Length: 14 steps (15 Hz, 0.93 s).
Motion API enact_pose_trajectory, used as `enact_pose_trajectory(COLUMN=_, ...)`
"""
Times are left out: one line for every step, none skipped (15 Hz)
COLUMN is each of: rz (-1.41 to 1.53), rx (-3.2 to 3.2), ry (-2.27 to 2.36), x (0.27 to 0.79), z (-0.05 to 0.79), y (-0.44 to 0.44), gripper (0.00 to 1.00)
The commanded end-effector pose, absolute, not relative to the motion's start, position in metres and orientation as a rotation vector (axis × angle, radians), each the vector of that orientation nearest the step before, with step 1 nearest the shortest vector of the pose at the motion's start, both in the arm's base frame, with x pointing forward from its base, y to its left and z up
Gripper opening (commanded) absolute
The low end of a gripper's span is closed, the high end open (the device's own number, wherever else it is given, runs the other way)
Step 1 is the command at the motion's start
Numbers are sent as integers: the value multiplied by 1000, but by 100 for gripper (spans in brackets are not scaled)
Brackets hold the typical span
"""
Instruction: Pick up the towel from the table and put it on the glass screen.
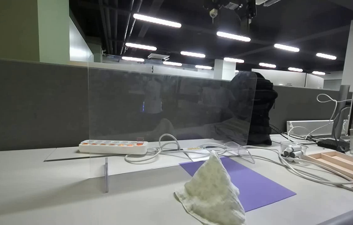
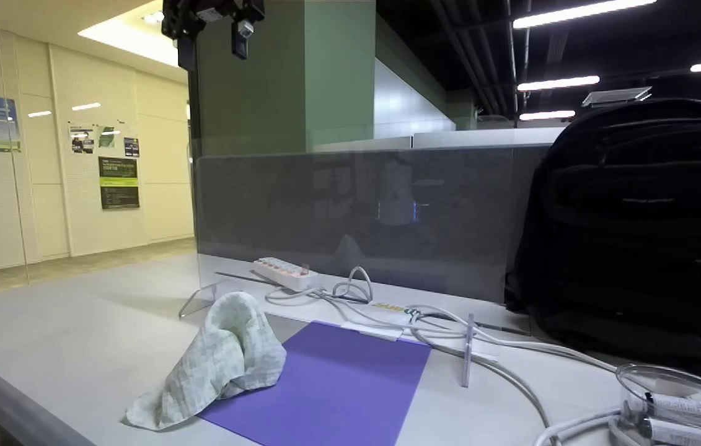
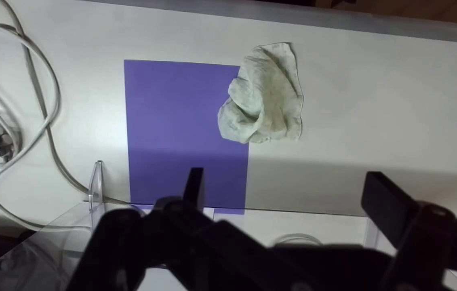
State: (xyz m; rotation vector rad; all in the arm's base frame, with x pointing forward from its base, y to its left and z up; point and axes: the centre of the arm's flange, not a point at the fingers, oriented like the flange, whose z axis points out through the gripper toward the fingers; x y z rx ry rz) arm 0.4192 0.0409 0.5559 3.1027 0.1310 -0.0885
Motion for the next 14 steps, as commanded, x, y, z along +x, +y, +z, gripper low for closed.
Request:
enact_pose_trajectory(rz=-88, rx=3103, ry=131, x=419, z=556, y=41, gripper=100)
enact_pose_trajectory(rz=-88, rx=3103, ry=131, x=419, z=556, y=41, gripper=100)
enact_pose_trajectory(rz=-88, rx=3103, ry=131, x=419, z=556, y=41, gripper=100)
enact_pose_trajectory(rz=-68, rx=3092, ry=127, x=419, z=549, y=44, gripper=100)
enact_pose_trajectory(rz=-37, rx=3082, ry=116, x=420, z=540, y=47, gripper=100)
enact_pose_trajectory(rz=22, rx=3088, ry=119, x=419, z=525, y=51, gripper=100)
enact_pose_trajectory(rz=70, rx=3080, ry=111, x=420, z=510, y=54, gripper=100)
enact_pose_trajectory(rz=100, rx=3078, ry=111, x=420, z=489, y=58, gripper=100)
enact_pose_trajectory(rz=122, rx=3073, ry=106, x=419, z=469, y=62, gripper=100)
enact_pose_trajectory(rz=126, rx=3079, ry=102, x=417, z=450, y=65, gripper=100)
enact_pose_trajectory(rz=132, rx=3076, ry=92, x=415, z=430, y=67, gripper=100)
enact_pose_trajectory(rz=117, rx=3087, ry=81, x=413, z=409, y=70, gripper=100)
enact_pose_trajectory(rz=92, rx=3097, ry=67, x=410, z=389, y=71, gripper=100)
enact_pose_trajectory(rz=66, rx=3100, ry=51, x=407, z=371, y=72, gripper=100)
